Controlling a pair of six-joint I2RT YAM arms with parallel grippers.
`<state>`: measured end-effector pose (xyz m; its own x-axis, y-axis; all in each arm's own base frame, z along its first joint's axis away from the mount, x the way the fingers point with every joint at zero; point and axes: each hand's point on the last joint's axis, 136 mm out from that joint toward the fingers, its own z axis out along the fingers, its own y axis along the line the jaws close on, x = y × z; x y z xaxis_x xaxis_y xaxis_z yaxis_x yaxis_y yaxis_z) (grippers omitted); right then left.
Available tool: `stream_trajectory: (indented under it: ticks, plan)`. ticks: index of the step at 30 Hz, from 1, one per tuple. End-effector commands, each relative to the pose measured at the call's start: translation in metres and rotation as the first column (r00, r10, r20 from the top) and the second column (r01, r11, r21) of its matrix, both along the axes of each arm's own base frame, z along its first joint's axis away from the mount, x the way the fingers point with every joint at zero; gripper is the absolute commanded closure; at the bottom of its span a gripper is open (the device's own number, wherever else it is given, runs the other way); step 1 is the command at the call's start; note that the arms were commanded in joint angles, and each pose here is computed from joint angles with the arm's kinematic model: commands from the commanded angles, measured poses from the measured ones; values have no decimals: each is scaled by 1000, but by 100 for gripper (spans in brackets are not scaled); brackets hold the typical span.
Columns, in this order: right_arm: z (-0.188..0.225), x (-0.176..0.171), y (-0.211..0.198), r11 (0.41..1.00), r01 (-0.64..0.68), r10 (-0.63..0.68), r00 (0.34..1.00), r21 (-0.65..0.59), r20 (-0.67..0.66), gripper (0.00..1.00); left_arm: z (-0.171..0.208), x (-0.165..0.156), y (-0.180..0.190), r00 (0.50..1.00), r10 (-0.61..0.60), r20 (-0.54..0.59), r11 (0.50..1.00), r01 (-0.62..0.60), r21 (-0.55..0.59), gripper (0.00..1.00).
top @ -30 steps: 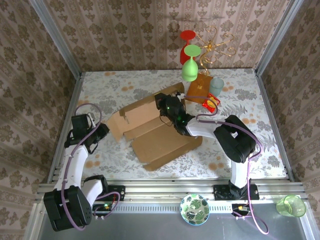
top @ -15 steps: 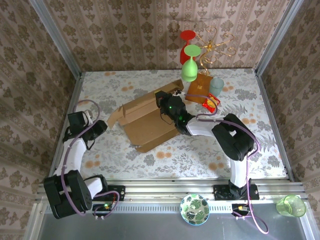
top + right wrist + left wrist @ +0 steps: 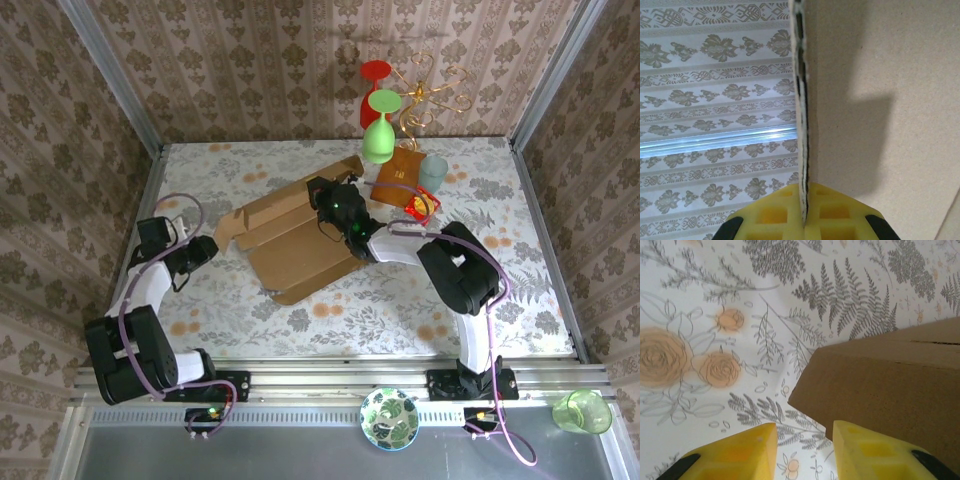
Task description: Fold the paper box
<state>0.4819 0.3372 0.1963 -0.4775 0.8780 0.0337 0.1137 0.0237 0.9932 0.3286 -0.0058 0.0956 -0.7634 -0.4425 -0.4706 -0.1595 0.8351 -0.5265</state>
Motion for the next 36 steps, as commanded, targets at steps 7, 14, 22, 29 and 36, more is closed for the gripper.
stream_trajectory:
  ticks: [7, 14, 22, 29, 36]
  plan:
    - [-20, 9, 8, 999, -19, 16, 998, -44, -67, 100, 11, 42, 1, 991, -91, 95, 995, 88, 38, 60]
    - [-20, 16, 7, 999, -2, -2, 997, -51, -77, 100, 28, 41, -24, 976, -173, 128, 985, 170, 36, 61]
    - [-24, 19, 7, 999, -5, 0, 997, -54, -82, 100, 23, 25, 5, 990, -74, 118, 997, 71, 26, 60]
    - [-29, 19, 9, 999, -17, 12, 995, -52, -97, 100, 19, 45, -14, 968, -198, 152, 980, 192, 52, 60]
    - [-29, 21, 9, 999, -11, 6, 995, -51, -103, 100, 16, 36, -44, 942, -288, 172, 958, 282, 55, 62]
